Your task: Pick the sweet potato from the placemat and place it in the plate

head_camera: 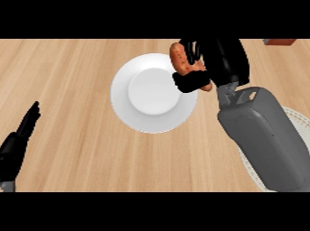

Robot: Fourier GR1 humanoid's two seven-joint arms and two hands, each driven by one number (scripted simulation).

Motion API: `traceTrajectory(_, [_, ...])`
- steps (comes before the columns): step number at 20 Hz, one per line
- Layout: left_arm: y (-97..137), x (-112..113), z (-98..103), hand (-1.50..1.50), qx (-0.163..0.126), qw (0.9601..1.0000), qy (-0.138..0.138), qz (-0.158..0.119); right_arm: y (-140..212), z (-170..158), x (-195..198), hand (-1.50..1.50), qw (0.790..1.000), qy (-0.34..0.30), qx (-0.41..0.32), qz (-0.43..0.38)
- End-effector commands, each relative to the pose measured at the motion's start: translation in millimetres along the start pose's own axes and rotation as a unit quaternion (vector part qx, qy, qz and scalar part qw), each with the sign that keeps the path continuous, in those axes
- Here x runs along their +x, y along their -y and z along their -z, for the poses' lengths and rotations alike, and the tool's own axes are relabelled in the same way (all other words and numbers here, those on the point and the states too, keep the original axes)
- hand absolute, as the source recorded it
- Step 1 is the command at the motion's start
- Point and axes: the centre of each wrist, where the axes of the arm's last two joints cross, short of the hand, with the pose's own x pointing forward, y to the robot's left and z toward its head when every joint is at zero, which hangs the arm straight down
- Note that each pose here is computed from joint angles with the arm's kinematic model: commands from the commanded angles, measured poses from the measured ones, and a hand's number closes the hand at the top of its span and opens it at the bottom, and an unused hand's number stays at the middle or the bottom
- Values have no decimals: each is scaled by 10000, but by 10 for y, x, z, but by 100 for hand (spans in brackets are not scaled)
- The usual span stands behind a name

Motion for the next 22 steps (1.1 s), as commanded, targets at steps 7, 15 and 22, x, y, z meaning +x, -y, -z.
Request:
traceTrajectory(7, [34,67,-69,0,15,10000,68,-15,-914,344,144,150,9956,-377,837,-203])
traceTrajectory(15, [52,79,67,0,-119,9998,171,76,-1199,403,-114,150,9851,-1330,795,748])
traceTrajectory(22, [26,68,-17,0,-82,9999,110,-51,-1349,432,-176,-150,9846,-1359,686,855])
